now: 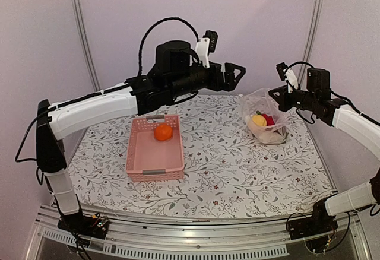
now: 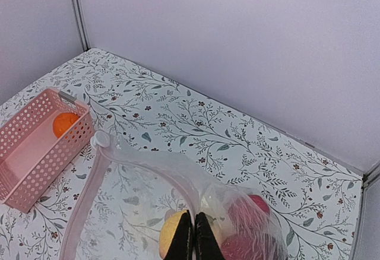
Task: Place the food in the zip-top bag and seal the zipper
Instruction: Place the fake fruit in the zipper food storage bag, then adjust the fake fruit in the bin.
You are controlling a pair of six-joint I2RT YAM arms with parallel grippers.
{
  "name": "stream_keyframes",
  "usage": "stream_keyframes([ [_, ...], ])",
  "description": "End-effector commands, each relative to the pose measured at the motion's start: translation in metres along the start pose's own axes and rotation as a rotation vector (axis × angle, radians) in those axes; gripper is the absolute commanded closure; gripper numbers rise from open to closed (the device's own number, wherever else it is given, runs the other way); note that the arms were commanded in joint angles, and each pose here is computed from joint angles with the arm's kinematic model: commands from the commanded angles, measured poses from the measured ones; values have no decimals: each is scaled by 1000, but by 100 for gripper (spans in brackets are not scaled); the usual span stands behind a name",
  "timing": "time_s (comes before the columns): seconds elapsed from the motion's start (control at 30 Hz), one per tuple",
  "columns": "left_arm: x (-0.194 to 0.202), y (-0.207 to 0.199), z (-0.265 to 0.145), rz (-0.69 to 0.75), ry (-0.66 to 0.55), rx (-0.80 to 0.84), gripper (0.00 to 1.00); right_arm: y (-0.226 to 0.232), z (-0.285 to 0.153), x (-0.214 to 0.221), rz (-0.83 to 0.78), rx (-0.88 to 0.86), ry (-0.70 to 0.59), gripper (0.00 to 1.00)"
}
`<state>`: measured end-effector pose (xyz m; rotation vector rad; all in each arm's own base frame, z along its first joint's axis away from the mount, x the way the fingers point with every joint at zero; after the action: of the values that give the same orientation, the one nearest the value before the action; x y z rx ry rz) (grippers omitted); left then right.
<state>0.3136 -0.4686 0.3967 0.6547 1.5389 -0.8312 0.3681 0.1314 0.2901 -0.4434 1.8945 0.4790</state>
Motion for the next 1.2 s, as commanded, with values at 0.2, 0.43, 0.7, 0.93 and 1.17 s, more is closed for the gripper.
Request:
stream_keyframes([
  [0.2,109,98,-75,179,457,-411,1,-1,-5,-5,-7,19,-10,100],
  [0.43,173,165,-127,113,723,-585,2,-2,0,0,-6,13,7,100],
  [0.7,223,209,-144,-6,828,-675,1,-4,3,4,-2,13,18,100],
  [0.93,252,230,-135,-66,882,-694,1,-4,4,5,-4,14,22,100],
  [1.17,266,252,-130,-110,891,-721,1,-4,4,5,-7,14,22,100],
])
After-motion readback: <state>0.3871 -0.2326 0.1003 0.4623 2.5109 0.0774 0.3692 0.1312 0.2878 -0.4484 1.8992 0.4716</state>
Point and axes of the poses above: each gripper's point midway between its finger pads, its own z axis out along the fingers, its own y axis along the line the jaws close on, x = y × z, the point moved 3 cm from there along -z, back along the fingers, and after that the axes turned 10 degrees about z, right-handed, at the moved point
